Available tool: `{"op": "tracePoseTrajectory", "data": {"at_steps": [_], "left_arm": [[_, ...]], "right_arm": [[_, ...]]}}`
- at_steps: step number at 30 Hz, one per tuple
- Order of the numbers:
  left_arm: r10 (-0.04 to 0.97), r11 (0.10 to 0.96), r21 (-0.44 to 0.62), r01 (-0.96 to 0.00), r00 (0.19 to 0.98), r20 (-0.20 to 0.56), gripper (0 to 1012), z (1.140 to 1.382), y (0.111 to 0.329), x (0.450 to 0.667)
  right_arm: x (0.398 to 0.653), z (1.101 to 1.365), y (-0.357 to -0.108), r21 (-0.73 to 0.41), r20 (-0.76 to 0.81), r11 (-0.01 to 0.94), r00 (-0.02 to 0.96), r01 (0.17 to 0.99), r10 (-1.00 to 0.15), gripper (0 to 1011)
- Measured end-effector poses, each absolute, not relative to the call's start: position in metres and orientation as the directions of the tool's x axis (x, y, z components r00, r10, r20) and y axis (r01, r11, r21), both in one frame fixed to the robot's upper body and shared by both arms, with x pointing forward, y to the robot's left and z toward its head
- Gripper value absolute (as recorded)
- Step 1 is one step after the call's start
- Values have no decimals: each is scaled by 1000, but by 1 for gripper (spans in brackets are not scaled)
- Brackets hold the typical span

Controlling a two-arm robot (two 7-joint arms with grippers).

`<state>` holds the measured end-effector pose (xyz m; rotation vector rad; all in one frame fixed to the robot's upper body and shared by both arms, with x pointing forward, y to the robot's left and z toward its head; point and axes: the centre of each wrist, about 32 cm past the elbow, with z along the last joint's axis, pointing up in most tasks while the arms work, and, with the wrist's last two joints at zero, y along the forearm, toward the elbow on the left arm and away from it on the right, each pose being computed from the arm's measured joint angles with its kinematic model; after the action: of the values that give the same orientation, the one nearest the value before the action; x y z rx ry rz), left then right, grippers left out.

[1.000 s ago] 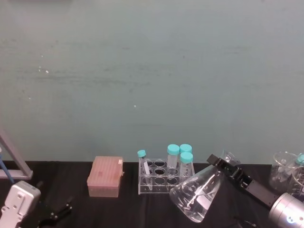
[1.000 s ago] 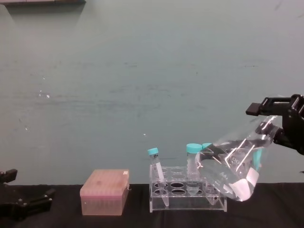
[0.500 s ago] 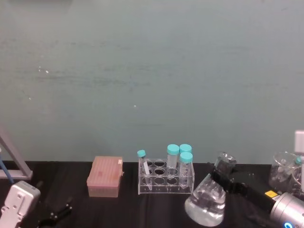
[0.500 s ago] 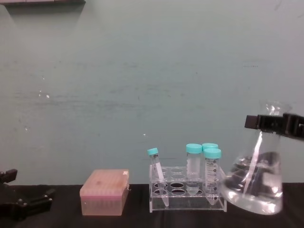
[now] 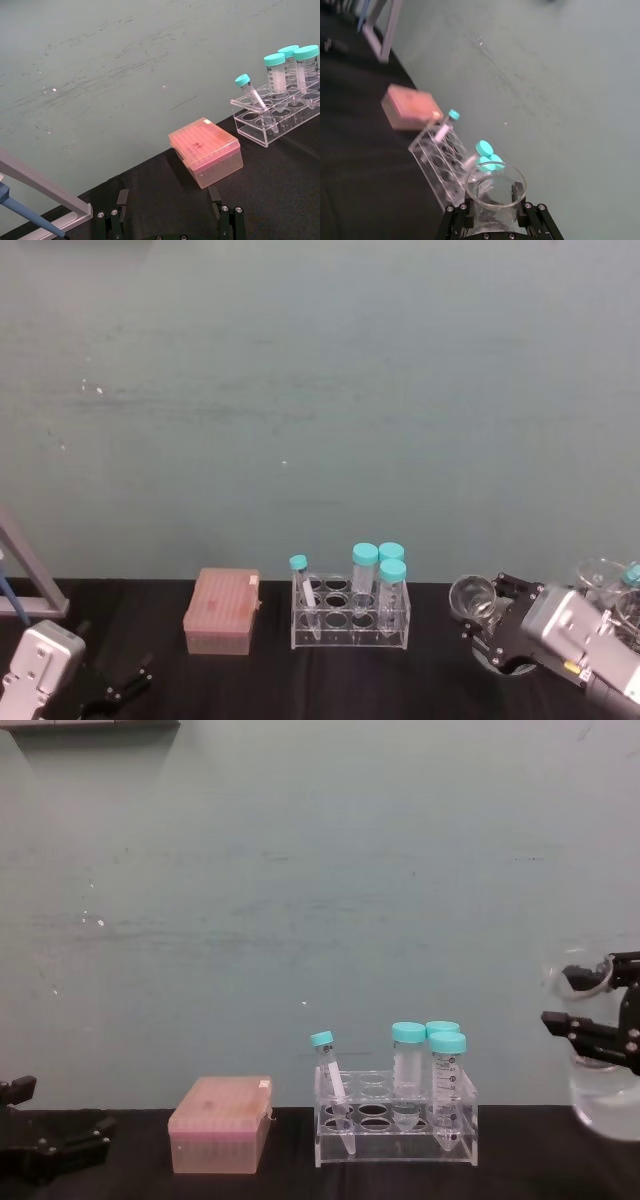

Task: Pick up the beaker with the right gripper, shake it three times, and then put it down.

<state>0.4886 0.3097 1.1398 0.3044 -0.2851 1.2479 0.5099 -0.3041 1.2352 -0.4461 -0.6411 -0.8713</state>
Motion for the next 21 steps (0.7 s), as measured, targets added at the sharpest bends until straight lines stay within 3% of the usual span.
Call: {"op": "tracePoseTrajectory", "data": {"at_steps": [5,21], "left_arm": [[880,287,70,-955,292,374,1000,1140,310,489],[880,287,70,-955,292,374,1000,1140,310,489]], "right_arm": [[511,1234,-308,-117,786,559,421,821,-453,457],[514,1230,-307,-142,828,536,396,832,-397,457]]}}
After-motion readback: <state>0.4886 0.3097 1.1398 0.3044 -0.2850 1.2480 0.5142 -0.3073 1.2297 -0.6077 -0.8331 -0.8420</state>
